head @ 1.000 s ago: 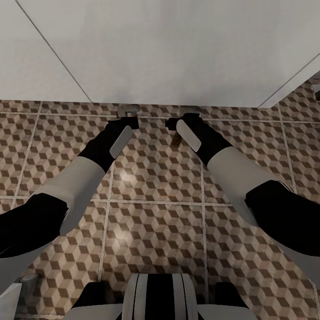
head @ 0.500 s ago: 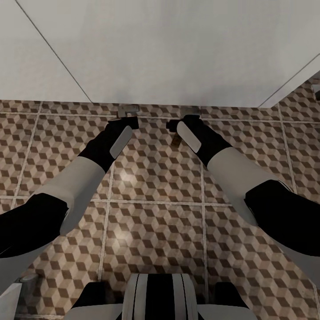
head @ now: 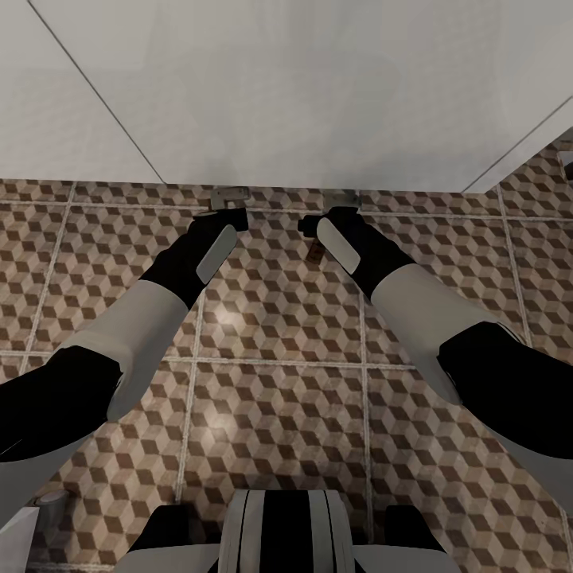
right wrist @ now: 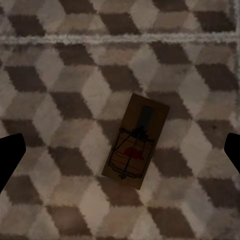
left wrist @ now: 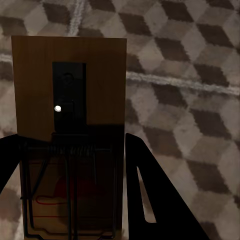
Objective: Take the four mousetraps from the cabinet in the bathroom and place them on the bathroom floor. Make sure all four end up on the same floor surface, and ensure that at least two of them are either under or directly next to the same bathroom sink.
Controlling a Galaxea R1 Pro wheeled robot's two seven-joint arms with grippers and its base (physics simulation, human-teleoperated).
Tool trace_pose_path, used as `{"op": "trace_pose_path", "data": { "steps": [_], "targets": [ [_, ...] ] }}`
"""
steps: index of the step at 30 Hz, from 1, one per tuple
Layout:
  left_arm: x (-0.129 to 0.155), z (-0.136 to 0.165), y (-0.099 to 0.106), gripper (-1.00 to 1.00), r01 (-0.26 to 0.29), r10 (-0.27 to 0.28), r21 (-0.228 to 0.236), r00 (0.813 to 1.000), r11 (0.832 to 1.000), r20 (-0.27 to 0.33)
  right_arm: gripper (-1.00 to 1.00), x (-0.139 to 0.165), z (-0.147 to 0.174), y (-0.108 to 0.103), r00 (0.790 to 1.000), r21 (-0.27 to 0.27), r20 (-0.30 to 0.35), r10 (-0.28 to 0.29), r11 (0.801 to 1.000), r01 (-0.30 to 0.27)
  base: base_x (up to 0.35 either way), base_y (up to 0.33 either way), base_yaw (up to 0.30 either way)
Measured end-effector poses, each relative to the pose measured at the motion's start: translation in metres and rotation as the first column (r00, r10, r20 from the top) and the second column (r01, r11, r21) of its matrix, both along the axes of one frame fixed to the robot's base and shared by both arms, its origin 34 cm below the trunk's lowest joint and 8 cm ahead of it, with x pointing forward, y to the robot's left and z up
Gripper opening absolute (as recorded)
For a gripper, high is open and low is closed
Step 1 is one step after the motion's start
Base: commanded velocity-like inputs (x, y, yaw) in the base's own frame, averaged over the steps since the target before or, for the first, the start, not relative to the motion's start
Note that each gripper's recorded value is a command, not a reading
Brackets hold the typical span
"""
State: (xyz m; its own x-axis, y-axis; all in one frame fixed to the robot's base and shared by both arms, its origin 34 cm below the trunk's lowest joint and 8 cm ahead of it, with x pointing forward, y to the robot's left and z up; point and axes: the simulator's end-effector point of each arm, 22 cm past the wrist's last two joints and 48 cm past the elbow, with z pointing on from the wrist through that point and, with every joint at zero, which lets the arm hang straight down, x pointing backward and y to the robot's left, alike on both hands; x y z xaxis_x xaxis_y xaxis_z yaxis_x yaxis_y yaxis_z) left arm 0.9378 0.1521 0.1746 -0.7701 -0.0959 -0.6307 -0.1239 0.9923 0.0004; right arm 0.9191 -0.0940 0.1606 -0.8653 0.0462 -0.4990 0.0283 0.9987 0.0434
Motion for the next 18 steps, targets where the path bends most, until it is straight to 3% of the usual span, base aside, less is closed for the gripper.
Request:
{"op": "trace_pose_path", "data": {
  "steps": [18],
  "targets": [
    [0.0013, 0.0011, 0.0010, -1.00, -0.007, 0.007, -0.001, 1.000, 1.000, 0.008, 1.00, -0.0026, -0.0036, -0.0022, 1.000, -0.005, -0.009, -0.002, 1.000, 0.002, 0.000, 0.000, 0.000]
  ]
}}
